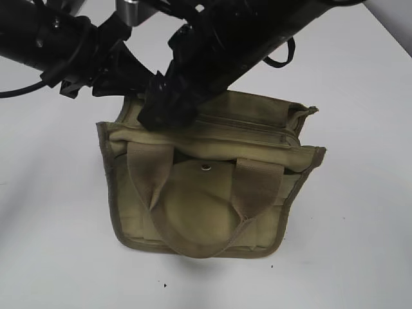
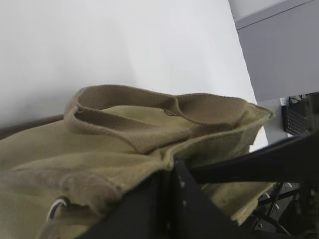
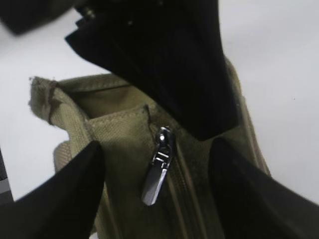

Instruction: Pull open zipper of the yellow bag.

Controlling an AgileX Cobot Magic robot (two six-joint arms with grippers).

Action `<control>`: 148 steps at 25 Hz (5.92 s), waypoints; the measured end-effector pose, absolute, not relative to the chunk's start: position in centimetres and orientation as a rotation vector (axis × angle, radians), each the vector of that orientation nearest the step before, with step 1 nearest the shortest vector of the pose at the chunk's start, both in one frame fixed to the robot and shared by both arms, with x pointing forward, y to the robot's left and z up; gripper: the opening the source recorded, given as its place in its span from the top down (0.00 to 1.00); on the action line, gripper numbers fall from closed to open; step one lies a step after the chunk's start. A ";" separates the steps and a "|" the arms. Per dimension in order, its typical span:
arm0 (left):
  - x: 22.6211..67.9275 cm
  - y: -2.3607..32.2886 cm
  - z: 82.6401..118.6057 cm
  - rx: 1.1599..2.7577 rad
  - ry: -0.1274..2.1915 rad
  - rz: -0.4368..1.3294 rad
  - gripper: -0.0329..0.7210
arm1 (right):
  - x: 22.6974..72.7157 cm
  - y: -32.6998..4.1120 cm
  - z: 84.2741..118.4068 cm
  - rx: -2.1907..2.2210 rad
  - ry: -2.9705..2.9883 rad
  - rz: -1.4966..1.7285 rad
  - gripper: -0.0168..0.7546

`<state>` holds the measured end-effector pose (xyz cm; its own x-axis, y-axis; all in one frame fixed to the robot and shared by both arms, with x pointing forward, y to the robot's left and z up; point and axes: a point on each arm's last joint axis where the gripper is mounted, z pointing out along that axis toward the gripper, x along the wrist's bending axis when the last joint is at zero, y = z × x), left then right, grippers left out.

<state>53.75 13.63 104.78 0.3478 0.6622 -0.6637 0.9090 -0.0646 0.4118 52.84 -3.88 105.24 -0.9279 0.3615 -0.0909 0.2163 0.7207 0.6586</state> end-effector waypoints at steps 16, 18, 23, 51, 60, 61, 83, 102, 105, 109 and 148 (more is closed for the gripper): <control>53.7 13.4 104.8 1.816 1.377 -0.422 0.94 | 52.9 -4.8 107.1 0.529 2.615 0.947 0.43; 53.7 13.4 104.8 1.817 1.376 -0.424 0.94 | 52.9 -4.8 107.1 0.531 2.614 0.949 0.44; 53.7 13.4 104.9 1.818 1.374 -0.425 0.94 | 52.7 -3.9 105.7 0.548 2.680 0.938 0.44; 53.6 13.4 105.2 1.804 1.370 -0.418 0.94 | 52.2 -5.7 105.2 0.569 2.769 0.654 0.98; 53.5 13.4 105.4 1.802 1.367 -0.419 0.94 | 52.4 -13.7 107.4 0.955 2.852 0.381 0.98; 53.5 13.4 105.3 1.803 1.366 -0.418 0.94 | 52.6 -14.7 107.5 1.006 2.848 0.358 0.98; 47.4 17.1 113.4 1.990 1.105 0.024 0.48 | 47.2 -20.0 111.8 1.513 2.590 0.589 0.51; 26.1 28.6 108.5 1.936 1.210 0.630 0.48 | 28.5 -28.2 105.6 1.429 2.296 0.645 0.51; 25.1 29.1 106.6 1.916 1.198 0.660 0.48 | 27.1 -28.3 104.6 1.349 2.273 0.753 0.51; 24.5 29.4 105.8 1.879 1.174 0.704 0.48 | 26.1 -28.2 104.6 1.249 2.206 0.906 0.51; 23.0 29.6 105.8 1.643 1.393 0.920 0.48 | 23.1 -28.6 104.6 1.317 1.838 1.031 0.51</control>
